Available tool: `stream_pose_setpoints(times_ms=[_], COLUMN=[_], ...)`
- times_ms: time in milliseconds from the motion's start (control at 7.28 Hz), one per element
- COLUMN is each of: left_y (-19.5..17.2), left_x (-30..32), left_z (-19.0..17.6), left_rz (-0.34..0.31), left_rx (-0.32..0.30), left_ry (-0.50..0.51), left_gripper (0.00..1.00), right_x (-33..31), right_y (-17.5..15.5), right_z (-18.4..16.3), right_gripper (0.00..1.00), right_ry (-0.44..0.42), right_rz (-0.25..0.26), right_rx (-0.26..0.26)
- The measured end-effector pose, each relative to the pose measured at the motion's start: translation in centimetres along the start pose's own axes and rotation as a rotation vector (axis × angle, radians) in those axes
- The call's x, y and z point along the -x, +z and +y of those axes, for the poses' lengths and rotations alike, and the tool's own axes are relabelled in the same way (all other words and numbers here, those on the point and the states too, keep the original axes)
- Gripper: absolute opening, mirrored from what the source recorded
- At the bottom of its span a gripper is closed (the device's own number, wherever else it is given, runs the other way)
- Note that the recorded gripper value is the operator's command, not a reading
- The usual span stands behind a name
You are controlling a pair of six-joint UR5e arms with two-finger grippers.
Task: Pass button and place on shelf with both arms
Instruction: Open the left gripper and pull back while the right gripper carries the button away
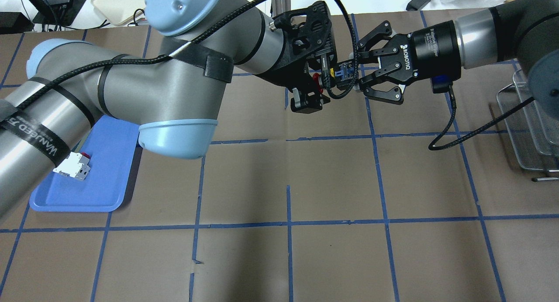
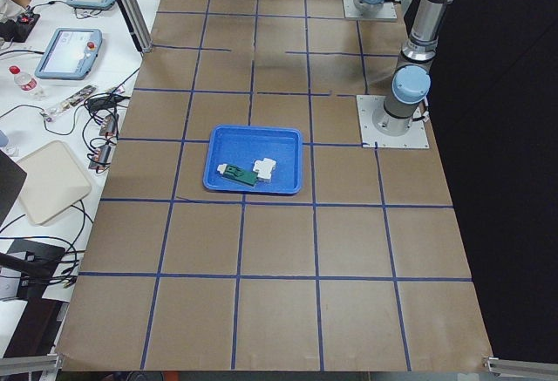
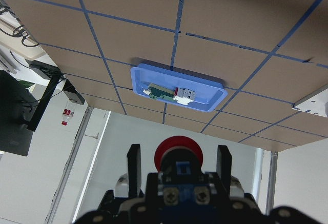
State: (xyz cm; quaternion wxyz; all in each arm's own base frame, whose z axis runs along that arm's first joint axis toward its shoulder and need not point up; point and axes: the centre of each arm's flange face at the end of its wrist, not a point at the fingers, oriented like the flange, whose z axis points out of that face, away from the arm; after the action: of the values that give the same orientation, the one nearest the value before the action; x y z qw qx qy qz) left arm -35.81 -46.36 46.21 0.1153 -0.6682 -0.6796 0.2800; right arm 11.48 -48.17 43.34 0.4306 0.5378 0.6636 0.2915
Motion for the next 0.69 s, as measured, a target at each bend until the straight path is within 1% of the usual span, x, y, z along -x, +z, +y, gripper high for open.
stream_pose_setpoints(times_ms=[275,412,550,687], left_y=[0.0,-0.5,-1.2,-1.9], left_x=[0.0,-0.1,-0.3,-0.1], left_z=[0.0,0.1,0.2,0.6], left_rz=[-0.002,0.001,0.013,0.031], left_rx=[0.006,0.013,0.036,0.083], left_ry=[-0.005,-0.028,-0.072,-0.128], left_gripper=[1.00,1.00,1.00,1.00], right_x=[0.2,0.3,0.5,0.6], right_y=[-0.3,-0.9,-1.8,-3.0], right_z=[-0.2,-0.7,-1.3,-1.9], right_gripper=[0.02,0.02,0.00,0.00], right_ry=[-0.008,-0.037,-0.105,-0.212], right_rz=[-0.001,0.006,0.030,0.075], right_rx=[-0.012,-0.055,-0.143,-0.252])
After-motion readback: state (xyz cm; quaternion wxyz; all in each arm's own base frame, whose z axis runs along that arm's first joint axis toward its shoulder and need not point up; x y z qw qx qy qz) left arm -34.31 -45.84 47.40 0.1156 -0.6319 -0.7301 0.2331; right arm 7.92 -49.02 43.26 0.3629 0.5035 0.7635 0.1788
